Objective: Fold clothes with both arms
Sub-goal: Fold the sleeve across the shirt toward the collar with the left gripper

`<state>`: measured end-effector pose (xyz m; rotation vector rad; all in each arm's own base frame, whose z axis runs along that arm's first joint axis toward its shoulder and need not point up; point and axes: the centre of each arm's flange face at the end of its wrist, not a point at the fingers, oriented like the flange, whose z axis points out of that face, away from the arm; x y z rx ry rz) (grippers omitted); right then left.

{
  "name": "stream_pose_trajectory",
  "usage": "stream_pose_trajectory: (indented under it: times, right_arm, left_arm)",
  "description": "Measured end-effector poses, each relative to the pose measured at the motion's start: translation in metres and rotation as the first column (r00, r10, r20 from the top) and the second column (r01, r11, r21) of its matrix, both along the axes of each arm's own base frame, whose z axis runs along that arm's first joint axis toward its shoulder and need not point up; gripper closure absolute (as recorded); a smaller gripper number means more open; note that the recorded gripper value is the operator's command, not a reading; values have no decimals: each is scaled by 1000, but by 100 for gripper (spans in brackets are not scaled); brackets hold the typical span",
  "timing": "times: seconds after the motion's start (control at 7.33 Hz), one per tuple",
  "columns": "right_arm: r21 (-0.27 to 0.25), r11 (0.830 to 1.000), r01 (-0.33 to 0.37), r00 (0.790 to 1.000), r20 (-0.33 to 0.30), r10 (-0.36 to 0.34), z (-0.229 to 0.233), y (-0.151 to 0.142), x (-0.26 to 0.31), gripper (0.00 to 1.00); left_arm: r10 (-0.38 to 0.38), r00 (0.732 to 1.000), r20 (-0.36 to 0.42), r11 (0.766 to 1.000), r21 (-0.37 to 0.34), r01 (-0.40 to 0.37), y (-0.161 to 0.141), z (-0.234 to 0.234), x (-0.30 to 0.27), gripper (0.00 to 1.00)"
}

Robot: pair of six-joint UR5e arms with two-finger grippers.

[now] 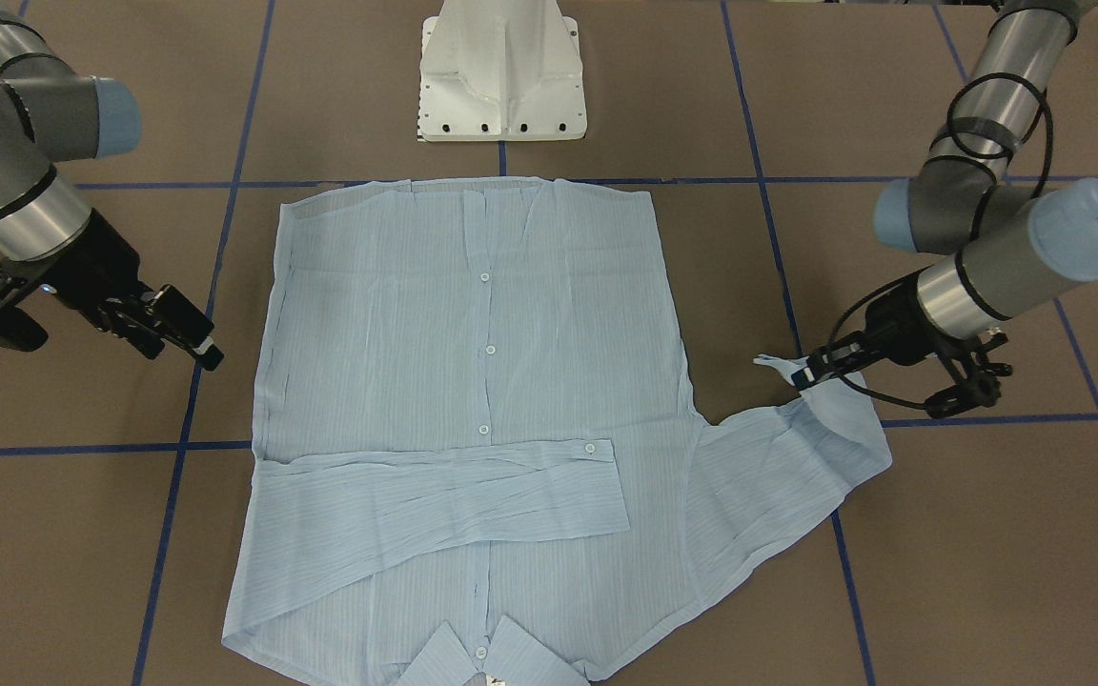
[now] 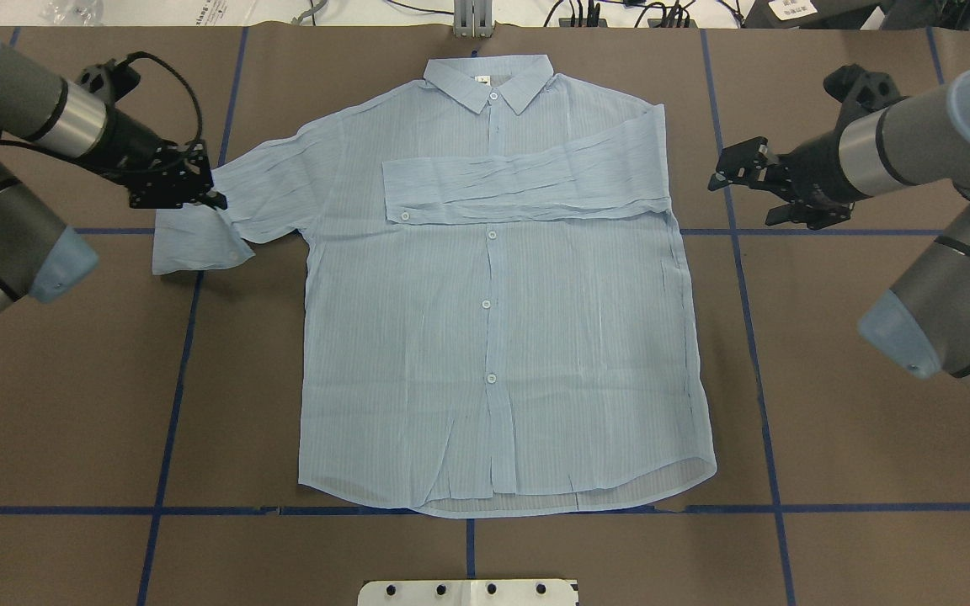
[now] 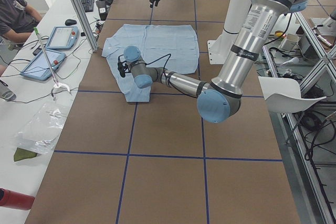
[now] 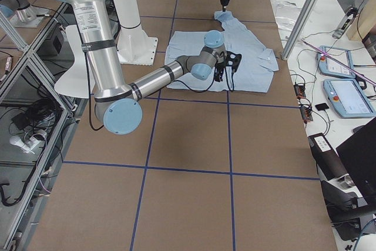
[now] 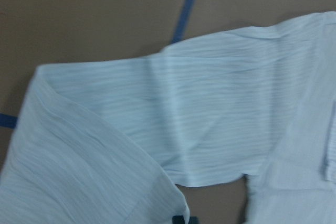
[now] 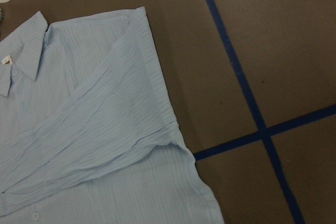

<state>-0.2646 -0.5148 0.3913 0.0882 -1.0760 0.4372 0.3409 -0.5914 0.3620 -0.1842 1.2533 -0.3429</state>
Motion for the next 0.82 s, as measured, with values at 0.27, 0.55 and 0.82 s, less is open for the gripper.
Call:
stream_pose_trajectory:
  times: [0.27, 0.55, 0.82]
  right_arm:
    - [32, 999, 33, 998, -57, -31, 37, 2, 34, 0]
    - [32, 999, 37, 997, -72, -35, 48, 4, 42, 0]
    - [31, 999, 34, 997, -75, -31, 50, 4, 45, 0]
  left_arm:
    - [-47, 996, -75, 993, -113, 39, -11, -124, 75, 100]
    - [-91, 990, -107, 981, -179, 71, -21, -214, 138, 100]
    - [-135, 984, -115, 973, -205, 110, -22, -267, 179, 100]
